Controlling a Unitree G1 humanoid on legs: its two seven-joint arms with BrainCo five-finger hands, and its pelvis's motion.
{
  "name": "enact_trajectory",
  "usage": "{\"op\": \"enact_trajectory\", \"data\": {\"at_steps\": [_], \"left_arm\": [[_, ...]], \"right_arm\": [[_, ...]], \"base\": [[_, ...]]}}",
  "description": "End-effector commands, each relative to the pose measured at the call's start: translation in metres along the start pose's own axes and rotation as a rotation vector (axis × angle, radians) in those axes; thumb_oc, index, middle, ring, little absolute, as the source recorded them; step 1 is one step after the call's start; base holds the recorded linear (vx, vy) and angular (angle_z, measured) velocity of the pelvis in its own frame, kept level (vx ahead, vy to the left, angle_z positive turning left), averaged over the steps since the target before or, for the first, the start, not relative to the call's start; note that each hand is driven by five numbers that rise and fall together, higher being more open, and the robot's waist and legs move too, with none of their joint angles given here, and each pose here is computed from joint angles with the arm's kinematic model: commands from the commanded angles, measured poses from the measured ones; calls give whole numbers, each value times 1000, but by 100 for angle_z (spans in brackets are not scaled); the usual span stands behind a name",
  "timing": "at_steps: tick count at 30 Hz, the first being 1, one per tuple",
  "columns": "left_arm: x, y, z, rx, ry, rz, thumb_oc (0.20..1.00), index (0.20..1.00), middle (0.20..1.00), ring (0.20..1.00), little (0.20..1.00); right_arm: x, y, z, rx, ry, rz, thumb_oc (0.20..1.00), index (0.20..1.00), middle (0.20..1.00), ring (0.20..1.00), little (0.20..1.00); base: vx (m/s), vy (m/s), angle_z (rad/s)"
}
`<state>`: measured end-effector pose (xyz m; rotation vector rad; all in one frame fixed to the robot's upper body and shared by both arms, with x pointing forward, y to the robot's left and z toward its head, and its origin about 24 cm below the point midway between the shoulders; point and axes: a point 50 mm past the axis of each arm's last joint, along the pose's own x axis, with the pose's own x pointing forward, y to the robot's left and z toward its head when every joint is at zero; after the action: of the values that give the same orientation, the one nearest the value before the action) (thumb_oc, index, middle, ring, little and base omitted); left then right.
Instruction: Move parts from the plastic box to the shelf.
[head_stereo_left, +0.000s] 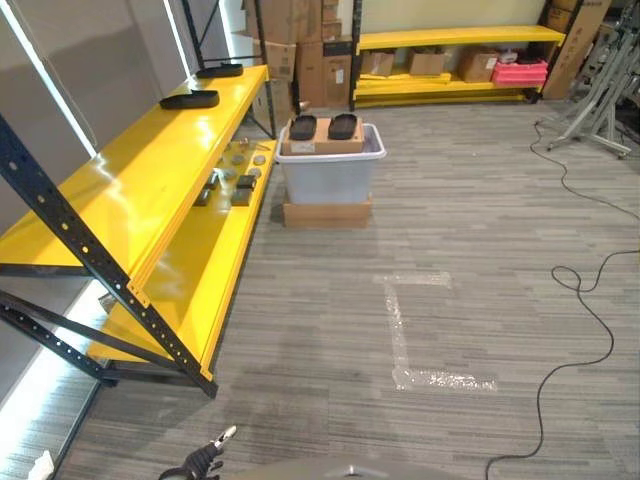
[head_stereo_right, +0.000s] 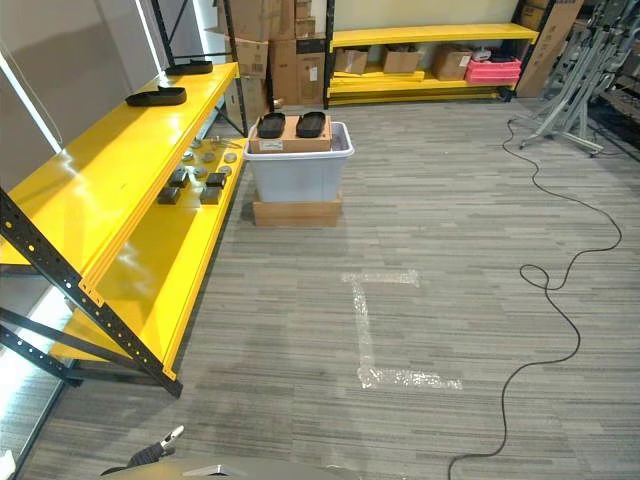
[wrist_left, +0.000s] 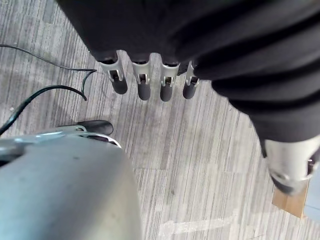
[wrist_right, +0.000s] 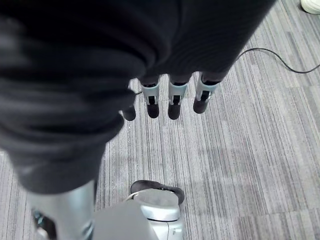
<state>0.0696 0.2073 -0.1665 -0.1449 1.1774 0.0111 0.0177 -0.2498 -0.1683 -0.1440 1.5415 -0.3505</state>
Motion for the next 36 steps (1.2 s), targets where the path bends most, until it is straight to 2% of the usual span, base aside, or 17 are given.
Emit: {"op": "enact_trajectory", "data": {"at_steps": [1,7,17,34,36], "left_arm": [[2,4,11,0,-40,33,1000,1000,1000,1000,1000],[1,9,4,32,15,108,1000,1000,1000,1000,1000],[1,10,-2,37,71,129,1000,1000,1000,1000,1000],[1,13,0,26,75,206,1000,1000,1000,1000,1000],[1,15,2,3,52,227,1000,1000,1000,1000,1000]], "right_arm": [[0,7,-4,-8,54,-9,1000,1000,1000,1000,1000],[-1,8,-9,3,94,-5,1000,1000,1000,1000,1000],[0,7,-8,-36,75,-11,1000,1000,1000,1000,1000],[0,8,-5,-70,37,-17,1000,1000,1000,1000,1000],[0,7,-3,-26,8,-14,1000,1000,1000,1000,1000]], "base": [[32,1,0],[26,-3,1],[14,-1,1],[13,2,0],[0,0,0]]}}
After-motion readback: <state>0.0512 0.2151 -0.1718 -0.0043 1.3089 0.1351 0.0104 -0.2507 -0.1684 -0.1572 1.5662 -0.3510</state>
